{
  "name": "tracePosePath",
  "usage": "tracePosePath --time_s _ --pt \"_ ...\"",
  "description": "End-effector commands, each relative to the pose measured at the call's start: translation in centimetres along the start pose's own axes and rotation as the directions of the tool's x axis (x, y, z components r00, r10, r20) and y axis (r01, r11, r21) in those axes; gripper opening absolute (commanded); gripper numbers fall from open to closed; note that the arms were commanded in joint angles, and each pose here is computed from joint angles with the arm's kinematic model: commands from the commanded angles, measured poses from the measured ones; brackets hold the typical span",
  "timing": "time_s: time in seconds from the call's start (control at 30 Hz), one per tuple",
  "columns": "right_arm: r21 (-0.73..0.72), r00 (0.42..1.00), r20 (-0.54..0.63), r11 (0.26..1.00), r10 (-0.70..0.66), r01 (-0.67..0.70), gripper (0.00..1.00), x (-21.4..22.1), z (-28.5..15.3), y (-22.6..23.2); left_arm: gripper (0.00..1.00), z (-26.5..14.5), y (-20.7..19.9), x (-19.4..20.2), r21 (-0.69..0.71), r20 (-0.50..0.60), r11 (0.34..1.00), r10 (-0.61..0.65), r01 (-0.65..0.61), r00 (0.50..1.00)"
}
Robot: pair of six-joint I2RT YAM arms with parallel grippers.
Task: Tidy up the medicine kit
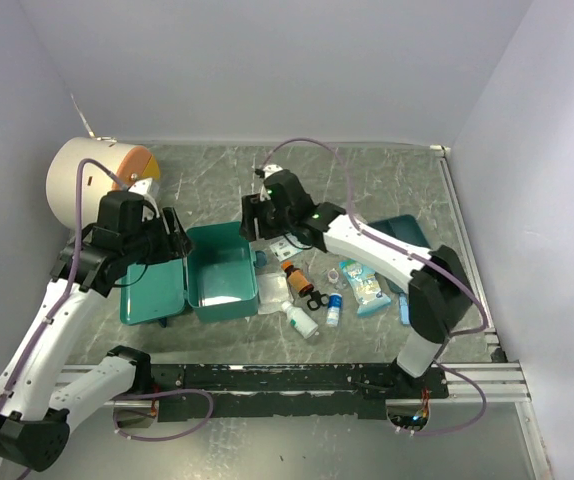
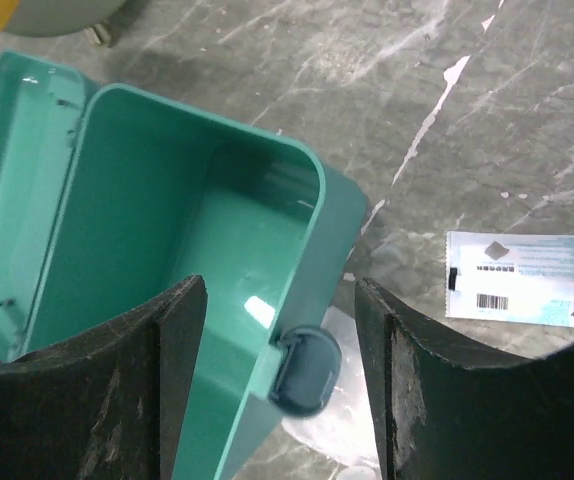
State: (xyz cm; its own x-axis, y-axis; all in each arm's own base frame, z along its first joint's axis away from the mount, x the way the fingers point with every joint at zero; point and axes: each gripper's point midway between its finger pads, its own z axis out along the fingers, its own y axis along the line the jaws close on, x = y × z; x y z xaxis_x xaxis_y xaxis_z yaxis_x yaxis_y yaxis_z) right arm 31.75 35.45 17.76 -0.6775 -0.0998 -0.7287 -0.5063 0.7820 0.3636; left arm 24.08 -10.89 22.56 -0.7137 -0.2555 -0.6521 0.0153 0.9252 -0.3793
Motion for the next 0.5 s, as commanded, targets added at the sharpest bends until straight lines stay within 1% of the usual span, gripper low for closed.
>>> tracePosePath --time_s 0.0,0.17,0.27,0.33,0.47 --pt "0.134 1.000 -0.021 0.991 -0.019 0.022 0.61 0.3 2.4 -1.3 0.70 -0.4 0.5 -0.2 -0.023 0.044 0.999 -0.023 0.024 0.999" --pt "0.182 1.000 -0.024 0.983 -0.011 0.015 0.57 0.4 5.0 -2.1 0.70 -0.5 0.5 -0.1 -0.017 0.048 0.999 -0.030 0.031 0.998" --pt "0.261 0.999 -0.004 0.965 0.031 -0.029 0.54 0.5 5.8 -3.4 0.69 -0.4 0.4 0.0 -0.013 0.045 0.999 -0.030 0.031 0.999" --pt "0.323 0.996 0.056 0.943 0.068 -0.083 0.53 0.1 5.6 -4.5 0.69 -0.5 0.4 -0.1 -0.013 0.047 0.999 -0.030 0.031 0.998" --pt "0.421 0.965 0.217 0.879 0.145 -0.227 0.53 -1.0 4.9 -6.8 0.69 -0.4 0.3 -0.2 -0.013 0.050 0.999 -0.029 0.030 0.998"
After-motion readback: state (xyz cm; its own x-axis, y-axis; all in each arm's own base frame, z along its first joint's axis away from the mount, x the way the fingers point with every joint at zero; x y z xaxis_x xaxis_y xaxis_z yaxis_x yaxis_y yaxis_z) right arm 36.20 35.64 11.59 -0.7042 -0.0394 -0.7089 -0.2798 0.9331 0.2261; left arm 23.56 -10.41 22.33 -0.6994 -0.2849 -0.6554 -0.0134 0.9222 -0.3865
